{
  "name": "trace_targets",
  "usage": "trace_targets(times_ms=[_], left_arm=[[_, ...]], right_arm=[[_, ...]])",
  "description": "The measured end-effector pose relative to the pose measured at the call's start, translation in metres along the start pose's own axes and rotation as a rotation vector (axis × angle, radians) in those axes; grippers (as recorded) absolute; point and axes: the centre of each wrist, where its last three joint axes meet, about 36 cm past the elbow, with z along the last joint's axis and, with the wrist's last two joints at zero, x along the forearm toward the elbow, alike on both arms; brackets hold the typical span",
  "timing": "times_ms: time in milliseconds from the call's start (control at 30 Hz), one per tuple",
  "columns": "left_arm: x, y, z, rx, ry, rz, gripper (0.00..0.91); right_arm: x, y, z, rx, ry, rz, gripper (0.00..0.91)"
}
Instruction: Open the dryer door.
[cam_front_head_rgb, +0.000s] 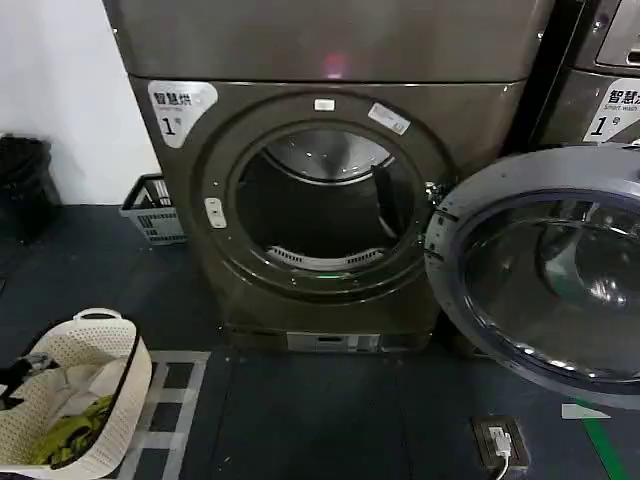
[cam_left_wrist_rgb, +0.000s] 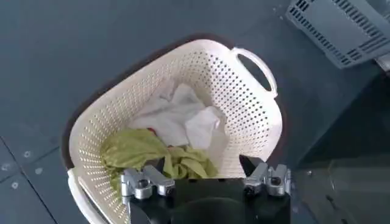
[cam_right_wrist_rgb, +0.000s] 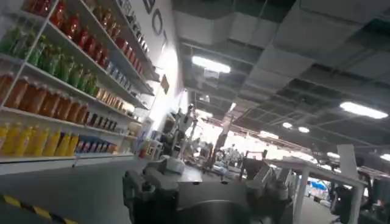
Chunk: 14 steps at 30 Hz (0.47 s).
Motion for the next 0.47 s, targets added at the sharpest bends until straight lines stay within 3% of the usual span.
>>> trace_targets(times_ms=[467], left_arm=[[-0.0004,0.0,0.0002,0.001,0.001,0.002,0.907]], right_arm=[[0.0029,-0.0003,0.0019,0.003,0.004,-0.002,0.907]])
